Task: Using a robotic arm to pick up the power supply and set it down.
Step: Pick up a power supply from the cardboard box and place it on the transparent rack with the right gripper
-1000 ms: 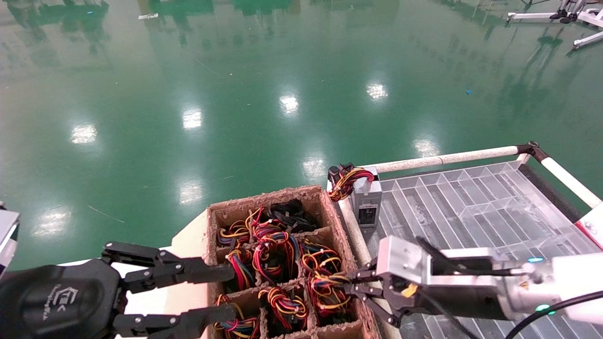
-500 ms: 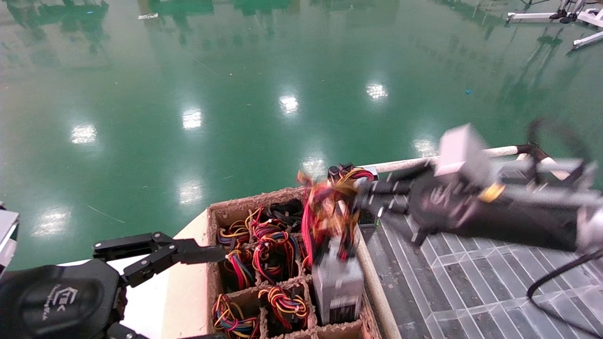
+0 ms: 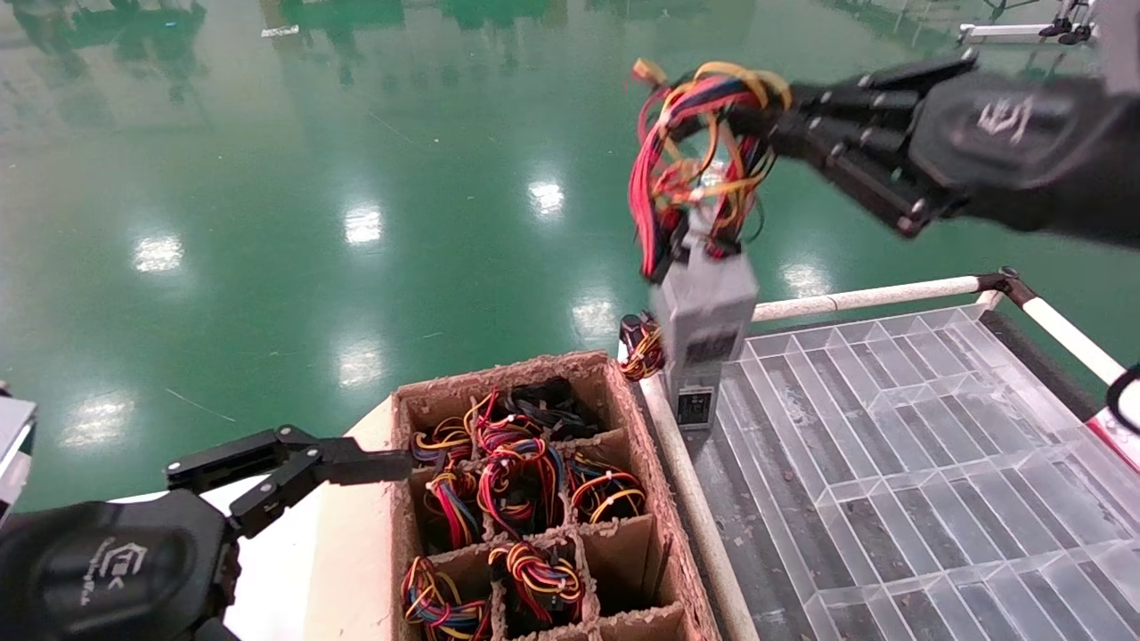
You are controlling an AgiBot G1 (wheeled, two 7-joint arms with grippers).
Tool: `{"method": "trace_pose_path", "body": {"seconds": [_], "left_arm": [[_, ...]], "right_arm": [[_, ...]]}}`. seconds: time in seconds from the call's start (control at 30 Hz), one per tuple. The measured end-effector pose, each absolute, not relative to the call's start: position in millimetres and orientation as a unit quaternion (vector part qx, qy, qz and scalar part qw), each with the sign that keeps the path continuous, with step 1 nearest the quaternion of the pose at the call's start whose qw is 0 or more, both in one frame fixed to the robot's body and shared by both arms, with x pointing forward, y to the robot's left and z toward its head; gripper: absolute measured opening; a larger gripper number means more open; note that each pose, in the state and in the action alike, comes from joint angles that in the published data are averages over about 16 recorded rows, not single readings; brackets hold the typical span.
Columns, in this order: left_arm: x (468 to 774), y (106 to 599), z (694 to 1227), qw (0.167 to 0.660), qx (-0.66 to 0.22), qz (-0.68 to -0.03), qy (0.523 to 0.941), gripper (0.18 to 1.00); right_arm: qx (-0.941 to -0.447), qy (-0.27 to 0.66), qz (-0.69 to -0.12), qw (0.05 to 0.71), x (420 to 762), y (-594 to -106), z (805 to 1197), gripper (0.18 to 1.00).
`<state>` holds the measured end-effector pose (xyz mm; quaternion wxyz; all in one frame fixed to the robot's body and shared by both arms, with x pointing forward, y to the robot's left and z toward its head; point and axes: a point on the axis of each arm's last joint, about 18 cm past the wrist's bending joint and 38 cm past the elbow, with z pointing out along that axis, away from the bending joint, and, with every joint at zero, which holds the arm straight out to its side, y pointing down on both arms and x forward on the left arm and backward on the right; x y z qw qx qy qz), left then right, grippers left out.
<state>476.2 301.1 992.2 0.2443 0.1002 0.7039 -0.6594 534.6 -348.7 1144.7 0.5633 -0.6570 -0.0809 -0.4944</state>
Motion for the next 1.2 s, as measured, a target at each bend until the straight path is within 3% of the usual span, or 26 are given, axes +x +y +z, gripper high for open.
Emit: {"method": "trace_pose_path", "body": {"seconds": [0.53,1.2], "left_arm": [[476,301,992,0.244,0.100,-0.659,0.704,1.000],[476,301,992,0.244,0.100,-0.659,0.704,1.000]], "right_arm": [[-0.703,-0.045,-0.512,0.491,560,-383,1128,0.201],[-0.754,-0.040,-0.463,0.464,620,-356,1078,0.201]]}}
